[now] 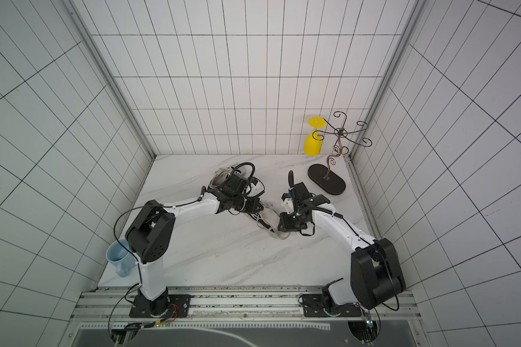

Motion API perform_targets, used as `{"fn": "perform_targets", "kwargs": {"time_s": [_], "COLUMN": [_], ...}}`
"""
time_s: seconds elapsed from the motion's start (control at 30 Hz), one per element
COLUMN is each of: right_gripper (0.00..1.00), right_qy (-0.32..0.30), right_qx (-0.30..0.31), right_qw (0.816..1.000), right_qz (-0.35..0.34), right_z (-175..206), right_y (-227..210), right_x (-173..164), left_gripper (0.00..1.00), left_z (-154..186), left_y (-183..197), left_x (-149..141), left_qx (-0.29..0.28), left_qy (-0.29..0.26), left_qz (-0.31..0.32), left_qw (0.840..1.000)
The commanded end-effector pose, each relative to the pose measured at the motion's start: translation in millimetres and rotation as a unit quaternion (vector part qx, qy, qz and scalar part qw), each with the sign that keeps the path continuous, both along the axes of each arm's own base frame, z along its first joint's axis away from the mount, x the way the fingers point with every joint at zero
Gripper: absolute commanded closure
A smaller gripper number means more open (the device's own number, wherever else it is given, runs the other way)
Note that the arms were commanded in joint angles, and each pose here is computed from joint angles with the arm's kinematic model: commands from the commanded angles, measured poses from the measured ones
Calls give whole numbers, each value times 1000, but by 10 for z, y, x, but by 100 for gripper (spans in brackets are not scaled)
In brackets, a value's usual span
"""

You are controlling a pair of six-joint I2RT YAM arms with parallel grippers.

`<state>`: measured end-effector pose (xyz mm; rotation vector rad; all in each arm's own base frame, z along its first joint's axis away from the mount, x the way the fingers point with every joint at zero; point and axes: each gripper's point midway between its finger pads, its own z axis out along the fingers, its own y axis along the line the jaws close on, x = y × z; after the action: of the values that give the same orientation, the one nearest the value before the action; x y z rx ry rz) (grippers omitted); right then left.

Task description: Insert the insole into the shoe

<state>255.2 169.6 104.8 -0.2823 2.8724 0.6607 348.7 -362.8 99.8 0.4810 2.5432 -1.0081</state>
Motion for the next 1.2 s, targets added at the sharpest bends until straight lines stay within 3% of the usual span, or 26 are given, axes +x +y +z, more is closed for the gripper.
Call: {"fn": "perform_targets", "kwargs": {"time_s": [0.0,0.3,0.5,0.73,0.93,1.03,1.13,1.17], "right_gripper": [80,82,84,85,86,80,59,57], "right_qy": [29,-9,-27,-48,-28,-21,-26,-25], "right_qx": [0,10,17,30,1,-13,-17,-18], "right_qw": [999,999,999,998,1000,1000,999,999], "right_qz": [-34,-35,-27,-10,13,4,-19,-26], "right_z": [-132,72,195,337,96,50,145,165], "right_y": [-79,6,98,234,246,173,50,8], "right_x": [-52,424,700,937,788,678,604,571], "left_gripper": [100,100,100,100,100,100,100,100], "left_z": [164,321,334,313,338,331,301,283], "left_y": [-59,-275,-317,-318,-303,-280,-257,-247], "left_x": [-17,-274,-309,-263,-147,-107,-91,-87], "left_qx": [-8,-23,-26,-23,-38,-32,-21,-18], "left_qy": [-28,-44,-40,-40,-28,-28,-31,-31], "left_qz": [-9,-93,-114,-108,-70,-60,-57,-57], "left_qw": [1000,994,992,993,996,997,998,998]}}
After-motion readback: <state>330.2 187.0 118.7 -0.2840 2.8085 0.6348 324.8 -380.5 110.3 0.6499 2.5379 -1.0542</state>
